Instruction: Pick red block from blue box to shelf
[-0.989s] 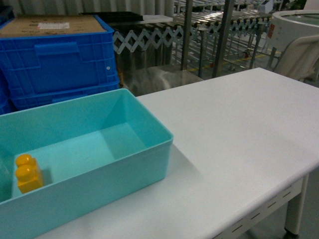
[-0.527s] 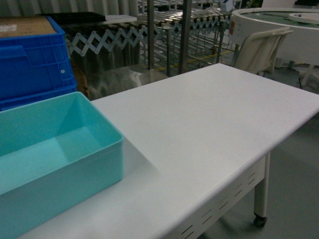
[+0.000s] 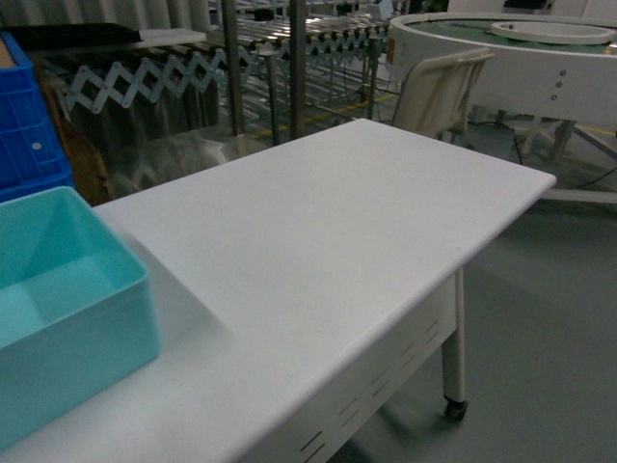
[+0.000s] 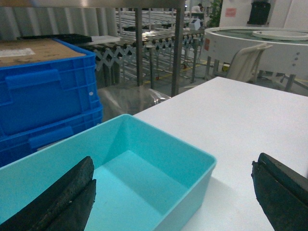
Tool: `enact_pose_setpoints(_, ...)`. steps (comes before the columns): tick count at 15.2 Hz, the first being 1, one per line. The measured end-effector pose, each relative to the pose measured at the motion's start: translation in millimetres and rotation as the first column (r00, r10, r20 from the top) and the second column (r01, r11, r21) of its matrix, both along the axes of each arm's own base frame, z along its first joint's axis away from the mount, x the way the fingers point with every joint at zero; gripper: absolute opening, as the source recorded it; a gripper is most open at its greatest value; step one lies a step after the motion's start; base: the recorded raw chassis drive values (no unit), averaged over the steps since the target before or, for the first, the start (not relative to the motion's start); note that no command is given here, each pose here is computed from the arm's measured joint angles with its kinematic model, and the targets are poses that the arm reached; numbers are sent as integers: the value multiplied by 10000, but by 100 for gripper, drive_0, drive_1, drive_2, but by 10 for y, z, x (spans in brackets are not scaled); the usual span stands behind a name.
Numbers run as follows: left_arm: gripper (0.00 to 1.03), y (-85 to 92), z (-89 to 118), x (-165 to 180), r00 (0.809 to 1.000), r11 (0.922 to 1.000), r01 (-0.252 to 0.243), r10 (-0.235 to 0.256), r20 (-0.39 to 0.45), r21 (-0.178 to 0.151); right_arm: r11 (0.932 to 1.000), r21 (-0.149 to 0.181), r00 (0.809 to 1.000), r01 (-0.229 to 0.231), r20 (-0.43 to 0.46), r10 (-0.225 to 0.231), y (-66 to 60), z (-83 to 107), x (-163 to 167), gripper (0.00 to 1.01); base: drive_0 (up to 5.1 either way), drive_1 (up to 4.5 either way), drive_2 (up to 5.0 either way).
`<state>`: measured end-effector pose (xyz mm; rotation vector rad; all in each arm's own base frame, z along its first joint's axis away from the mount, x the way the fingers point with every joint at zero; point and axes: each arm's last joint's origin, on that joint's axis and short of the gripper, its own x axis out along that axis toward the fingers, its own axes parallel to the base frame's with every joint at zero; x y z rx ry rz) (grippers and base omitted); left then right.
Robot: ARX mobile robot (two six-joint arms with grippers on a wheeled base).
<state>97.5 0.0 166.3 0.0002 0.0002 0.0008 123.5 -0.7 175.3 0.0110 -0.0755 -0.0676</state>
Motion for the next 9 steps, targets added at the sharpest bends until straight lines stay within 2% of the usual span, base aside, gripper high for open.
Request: enact_pose_setpoints(9, 98, 0, 0, 0, 10000, 10000, 8, -8, 0, 0, 10000, 1, 10000, 8, 0, -8, 0, 0, 0, 29, -157, -157, -157)
